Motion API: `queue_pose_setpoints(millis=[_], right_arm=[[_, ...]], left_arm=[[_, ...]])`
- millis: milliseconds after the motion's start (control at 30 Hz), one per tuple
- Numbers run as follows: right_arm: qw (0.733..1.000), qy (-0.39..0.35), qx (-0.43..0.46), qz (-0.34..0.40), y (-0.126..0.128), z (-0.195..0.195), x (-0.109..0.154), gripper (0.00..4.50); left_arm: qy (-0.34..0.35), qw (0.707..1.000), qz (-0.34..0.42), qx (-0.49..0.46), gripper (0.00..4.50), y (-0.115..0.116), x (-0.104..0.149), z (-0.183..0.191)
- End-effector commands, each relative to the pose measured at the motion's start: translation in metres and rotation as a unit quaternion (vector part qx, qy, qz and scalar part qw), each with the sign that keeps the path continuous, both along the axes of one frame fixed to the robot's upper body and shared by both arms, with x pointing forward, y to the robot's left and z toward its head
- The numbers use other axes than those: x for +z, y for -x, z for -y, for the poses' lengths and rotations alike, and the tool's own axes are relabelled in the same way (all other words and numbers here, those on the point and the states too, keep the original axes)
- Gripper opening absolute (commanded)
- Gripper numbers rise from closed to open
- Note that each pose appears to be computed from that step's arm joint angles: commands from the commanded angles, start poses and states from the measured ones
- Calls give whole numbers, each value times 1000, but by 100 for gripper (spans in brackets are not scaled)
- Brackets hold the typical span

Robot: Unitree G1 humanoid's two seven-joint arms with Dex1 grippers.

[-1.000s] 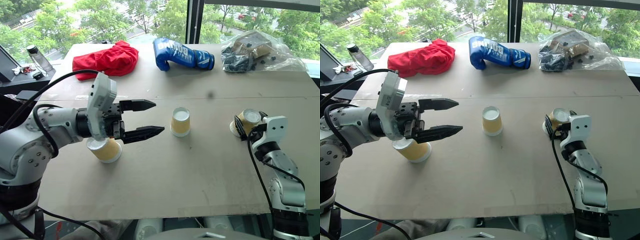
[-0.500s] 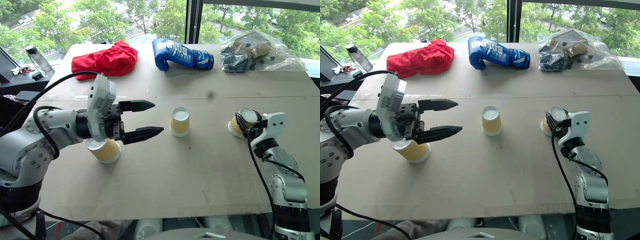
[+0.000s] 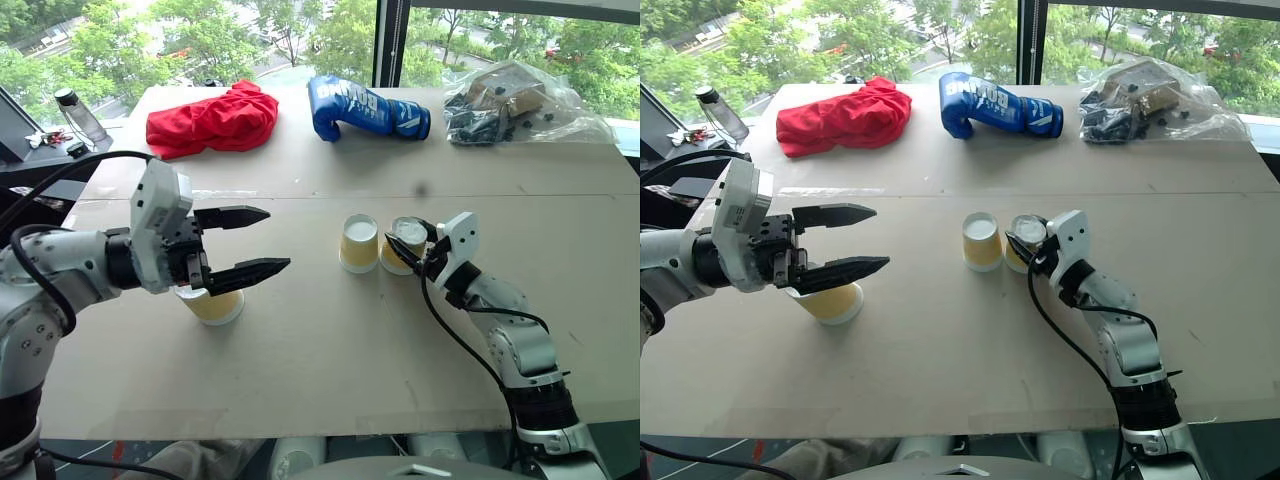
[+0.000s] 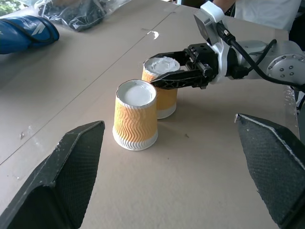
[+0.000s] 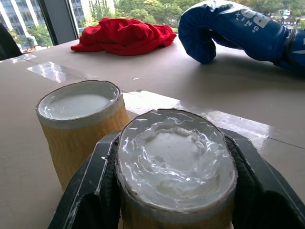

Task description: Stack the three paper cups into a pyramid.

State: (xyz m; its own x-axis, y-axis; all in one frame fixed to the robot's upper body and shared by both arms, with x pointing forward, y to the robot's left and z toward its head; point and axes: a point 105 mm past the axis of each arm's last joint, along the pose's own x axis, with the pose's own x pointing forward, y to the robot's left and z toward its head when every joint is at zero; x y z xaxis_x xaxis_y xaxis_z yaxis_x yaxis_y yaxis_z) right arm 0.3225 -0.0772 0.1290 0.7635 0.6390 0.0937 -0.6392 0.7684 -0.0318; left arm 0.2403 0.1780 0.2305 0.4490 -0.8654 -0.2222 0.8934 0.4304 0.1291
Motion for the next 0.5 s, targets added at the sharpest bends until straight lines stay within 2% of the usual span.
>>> queue_pose_setpoints(millis=[33,133,167,200,267,500], right_arm=[[1000,6,17,10,3,-5,3,204],[1000,9,18,8,2,-5,3,204],[1000,10,21,7,2,-5,2,303],[1000,10,24,6,3,-6,3,336],[1000,8,23,12,3,-5,5,442],[999,-11,34,36,11,10,18,442]], left_arm=[[-9,999,34,0,450,4,12,1],[-8,999,34,-1,450,4,12,1],[-8,999,34,-1,450,4,12,2],[-8,999,34,-2,450,4,12,2],[-7,999,34,-2,450,4,12,3],[12,999,38,-6,450,12,14,2]])
